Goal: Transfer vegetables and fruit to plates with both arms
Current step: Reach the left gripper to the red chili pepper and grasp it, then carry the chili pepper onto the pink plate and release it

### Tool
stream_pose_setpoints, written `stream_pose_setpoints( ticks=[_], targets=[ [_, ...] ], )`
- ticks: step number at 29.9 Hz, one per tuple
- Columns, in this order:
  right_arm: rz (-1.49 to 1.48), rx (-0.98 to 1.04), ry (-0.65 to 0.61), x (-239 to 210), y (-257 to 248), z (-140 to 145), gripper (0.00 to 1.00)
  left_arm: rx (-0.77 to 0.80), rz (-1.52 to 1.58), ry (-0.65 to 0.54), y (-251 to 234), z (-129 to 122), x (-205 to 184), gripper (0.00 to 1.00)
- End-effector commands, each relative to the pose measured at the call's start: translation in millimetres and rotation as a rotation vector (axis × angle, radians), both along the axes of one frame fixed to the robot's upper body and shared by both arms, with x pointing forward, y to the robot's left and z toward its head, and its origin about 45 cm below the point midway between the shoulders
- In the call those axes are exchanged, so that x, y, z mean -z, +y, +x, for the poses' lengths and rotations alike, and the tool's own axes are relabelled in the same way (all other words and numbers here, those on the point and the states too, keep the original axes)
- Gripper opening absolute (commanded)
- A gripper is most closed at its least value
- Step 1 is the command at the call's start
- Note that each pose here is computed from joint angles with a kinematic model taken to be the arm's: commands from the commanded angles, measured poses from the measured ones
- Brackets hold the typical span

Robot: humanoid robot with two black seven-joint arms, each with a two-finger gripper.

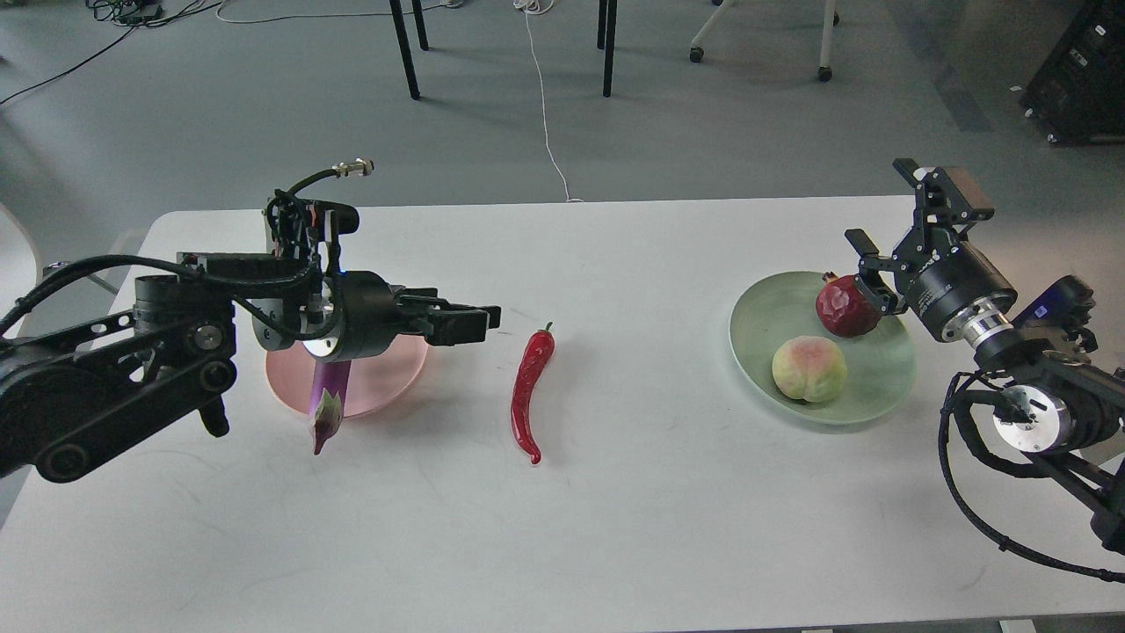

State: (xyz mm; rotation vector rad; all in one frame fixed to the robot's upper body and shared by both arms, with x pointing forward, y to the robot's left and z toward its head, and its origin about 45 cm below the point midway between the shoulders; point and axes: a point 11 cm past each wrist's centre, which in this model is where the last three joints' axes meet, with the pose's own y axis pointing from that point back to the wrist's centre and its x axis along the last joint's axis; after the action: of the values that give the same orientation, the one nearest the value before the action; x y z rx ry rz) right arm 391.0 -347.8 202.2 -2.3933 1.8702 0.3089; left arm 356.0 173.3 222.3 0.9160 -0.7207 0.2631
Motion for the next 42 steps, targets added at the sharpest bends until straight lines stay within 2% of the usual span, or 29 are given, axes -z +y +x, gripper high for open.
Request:
stream_pose_setpoints(
  ticks=[1,4,9,18,24,27,28,30,31,37,40,42],
  targets=[
    [-0.001,0.004,0.009,3.9,-1.3,-2.5,0.99,-0.002,0.035,0.009,-20.3,3.4,22.7,0.99],
    [-0.004,0.004,0.012,5.1,-1.7,-3.1,0.99,0.021,0.069,0.006,-37.5,4.7,39.7,0.98],
    [-0.004,0.004,0.012,5.1,-1.7,-3.1,0.99,0.001,0.102,0.012,-38.7,12.0,54.0,0.98],
    [-0.005,0.005,0.012,5.1,-1.8,-3.0,0.99,0.033,0.179,0.074,-40.0,-2.3,87.4,0.96],
    [-0.005,0.008,0.013,5.5,-2.6,-3.2,0.99,0.041,0.182,0.076,-43.2,-3.4,88.6,0.93],
    [-0.006,0.007,0.014,5.8,-2.5,-3.4,0.99,0.041,0.18,0.077,-43.7,-3.5,88.7,0.8],
    [-0.006,0.007,0.014,5.9,-2.5,-3.4,0.99,0.041,0.179,0.078,-43.8,-3.6,88.7,0.7],
    [-0.005,0.006,0.014,5.7,-2.0,-3.5,0.99,0.037,0.183,0.077,-44.4,-3.5,89.0,0.35],
    [-0.005,0.006,0.015,6.3,-2.2,-3.9,0.99,0.037,0.185,0.077,-45.4,-3.7,89.1,0.26],
    [-0.004,0.008,0.017,7.1,-2.6,-4.5,0.99,0.04,0.185,0.075,-48.3,-4.2,89.4,0.24],
    [-0.004,0.008,0.017,7.1,-2.6,-4.5,0.99,0.038,0.19,0.07,-48.4,-3.2,88.3,0.15],
    [-0.004,0.008,0.018,7.7,-2.8,-5.0,0.99,0.039,0.184,0.055,-52.7,-0.8,80.5,0.13]
  ],
)
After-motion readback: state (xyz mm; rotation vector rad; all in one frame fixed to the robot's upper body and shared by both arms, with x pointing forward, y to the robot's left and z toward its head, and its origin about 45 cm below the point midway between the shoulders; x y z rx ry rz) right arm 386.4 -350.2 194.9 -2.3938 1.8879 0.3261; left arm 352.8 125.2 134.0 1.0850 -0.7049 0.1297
